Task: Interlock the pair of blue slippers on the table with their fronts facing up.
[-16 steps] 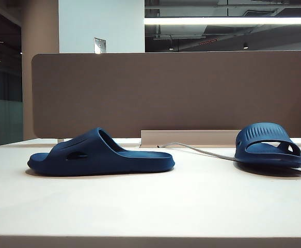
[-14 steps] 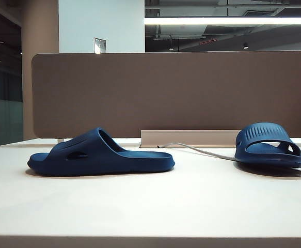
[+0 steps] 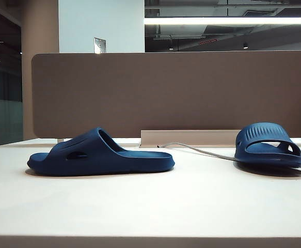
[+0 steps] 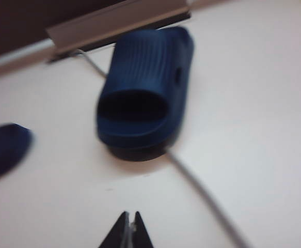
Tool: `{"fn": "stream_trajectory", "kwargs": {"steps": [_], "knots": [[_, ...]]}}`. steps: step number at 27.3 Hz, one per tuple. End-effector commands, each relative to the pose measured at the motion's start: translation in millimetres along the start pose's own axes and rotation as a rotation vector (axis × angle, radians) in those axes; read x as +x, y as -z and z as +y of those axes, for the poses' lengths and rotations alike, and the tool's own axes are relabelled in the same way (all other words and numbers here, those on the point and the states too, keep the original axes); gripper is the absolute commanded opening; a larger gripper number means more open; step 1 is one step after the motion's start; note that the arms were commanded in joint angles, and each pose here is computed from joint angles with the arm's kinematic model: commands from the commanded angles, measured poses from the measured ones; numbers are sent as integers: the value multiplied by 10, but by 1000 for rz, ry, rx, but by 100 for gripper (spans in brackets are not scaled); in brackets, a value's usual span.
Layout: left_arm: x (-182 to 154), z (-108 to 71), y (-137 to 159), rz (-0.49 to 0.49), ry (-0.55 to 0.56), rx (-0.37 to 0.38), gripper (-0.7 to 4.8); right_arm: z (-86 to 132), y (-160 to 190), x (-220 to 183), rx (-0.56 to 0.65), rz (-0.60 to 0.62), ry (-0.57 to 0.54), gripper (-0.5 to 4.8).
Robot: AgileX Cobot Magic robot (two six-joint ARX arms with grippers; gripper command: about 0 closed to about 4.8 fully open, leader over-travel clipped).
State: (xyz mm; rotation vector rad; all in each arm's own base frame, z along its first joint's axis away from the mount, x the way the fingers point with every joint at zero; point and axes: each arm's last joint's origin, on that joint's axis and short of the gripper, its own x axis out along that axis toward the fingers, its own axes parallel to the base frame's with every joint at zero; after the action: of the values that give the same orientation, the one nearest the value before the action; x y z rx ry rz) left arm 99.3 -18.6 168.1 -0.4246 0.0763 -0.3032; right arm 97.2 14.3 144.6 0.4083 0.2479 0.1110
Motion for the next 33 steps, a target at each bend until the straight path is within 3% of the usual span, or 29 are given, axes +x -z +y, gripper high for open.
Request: {"fn": "stream_trajectory", "kwargs": {"steps": [1,4,7,10,16,19,22,23,26,28,30,33], "knots": [[-56,-95,-183,38,-18,-128,-6,35,-11,-3,209,27,-94,13],[-123,-209,-403,56,-27,-148,-6,49,-10,-4,245,49,-134,13],[-173,-413,-829,64,-28,-157,-6,66,-1,-7,255,87,-192,14],[-32,-573,-1173,181,20,-138,-6,71,1,-9,264,97,-208,14],[504,-620,-1353,406,161,-195,-4,80,-20,-9,339,83,-214,18],[852,-528,-1258,490,191,-238,6,90,-37,-11,347,73,-232,18],[1267,-334,-1037,567,160,-281,187,92,-36,-12,346,78,-241,18],[1375,-254,-960,595,152,-310,194,94,-36,-12,346,81,-245,18],[1675,130,-710,698,190,-504,193,95,-34,-13,346,86,-251,18],[1778,380,-609,713,211,-583,193,100,-32,-14,345,96,-266,18],[1799,558,-556,708,178,-607,192,102,-31,-15,344,100,-271,18],[1816,677,-547,677,147,-607,193,102,-31,-15,344,100,-271,18]]}}
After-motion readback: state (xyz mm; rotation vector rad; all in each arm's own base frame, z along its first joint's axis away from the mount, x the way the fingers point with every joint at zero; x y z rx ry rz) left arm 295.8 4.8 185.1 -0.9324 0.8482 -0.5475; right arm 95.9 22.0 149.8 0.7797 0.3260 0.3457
